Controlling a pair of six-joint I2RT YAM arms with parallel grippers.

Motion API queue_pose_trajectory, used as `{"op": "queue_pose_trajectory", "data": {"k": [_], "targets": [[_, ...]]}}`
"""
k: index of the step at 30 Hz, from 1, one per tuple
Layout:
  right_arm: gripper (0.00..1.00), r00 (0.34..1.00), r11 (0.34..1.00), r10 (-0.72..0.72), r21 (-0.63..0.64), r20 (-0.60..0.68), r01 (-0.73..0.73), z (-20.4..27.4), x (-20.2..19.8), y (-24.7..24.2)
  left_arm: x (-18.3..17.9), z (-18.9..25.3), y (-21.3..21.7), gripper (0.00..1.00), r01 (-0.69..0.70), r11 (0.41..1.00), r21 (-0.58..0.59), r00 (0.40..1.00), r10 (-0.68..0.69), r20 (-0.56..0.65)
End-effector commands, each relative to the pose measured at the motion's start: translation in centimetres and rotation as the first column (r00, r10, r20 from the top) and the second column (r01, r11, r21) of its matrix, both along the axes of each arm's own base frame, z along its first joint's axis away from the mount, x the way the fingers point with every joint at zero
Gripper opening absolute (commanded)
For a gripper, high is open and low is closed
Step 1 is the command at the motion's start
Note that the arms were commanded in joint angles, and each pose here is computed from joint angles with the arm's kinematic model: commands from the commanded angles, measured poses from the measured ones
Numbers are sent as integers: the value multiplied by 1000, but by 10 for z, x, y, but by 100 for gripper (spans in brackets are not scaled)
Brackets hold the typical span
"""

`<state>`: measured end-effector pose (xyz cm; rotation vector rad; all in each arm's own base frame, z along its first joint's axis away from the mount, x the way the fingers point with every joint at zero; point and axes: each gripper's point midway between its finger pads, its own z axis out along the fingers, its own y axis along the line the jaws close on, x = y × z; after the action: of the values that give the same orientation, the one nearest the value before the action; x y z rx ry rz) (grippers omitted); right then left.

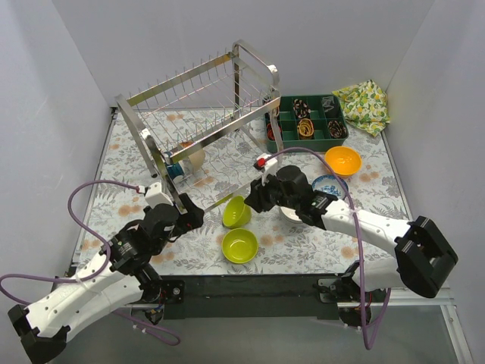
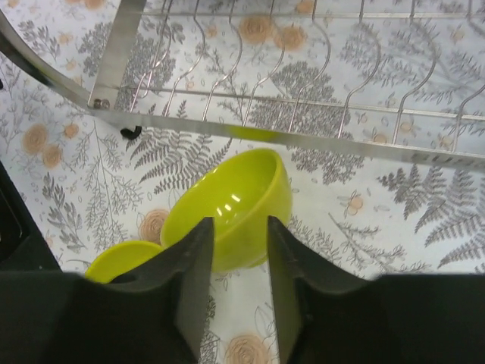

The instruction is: Unload the bowls from the dish rack

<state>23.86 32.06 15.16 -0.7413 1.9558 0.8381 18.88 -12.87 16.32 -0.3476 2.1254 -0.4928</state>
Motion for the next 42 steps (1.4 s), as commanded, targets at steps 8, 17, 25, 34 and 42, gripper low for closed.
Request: {"op": "queue_pose_trajectory", "data": {"k": [8, 17, 25, 34, 42], "targets": [[56, 986, 977, -151, -161, -68, 138, -15, 8, -4, 8, -8, 2, 88, -20, 1000, 16, 999, 19, 42], [72, 961, 954, -248, -202, -124, 220, -19, 19, 3, 10, -7, 3, 88, -31, 999, 18, 998, 30, 47], [72, 952, 947, -250, -247, -174, 204, -31, 15, 9, 9, -7, 3, 88, -30, 999, 15, 998, 29, 47], [65, 939, 933, -259, -311, -228, 181, -55, -1, -5, 9, -7, 3, 88, -27, 999, 19, 999, 26, 48], [58, 931, 920, -282, -341, -230, 195, -72, -6, -16, 9, -7, 2, 88, -25, 1000, 18, 999, 24, 47]]}}
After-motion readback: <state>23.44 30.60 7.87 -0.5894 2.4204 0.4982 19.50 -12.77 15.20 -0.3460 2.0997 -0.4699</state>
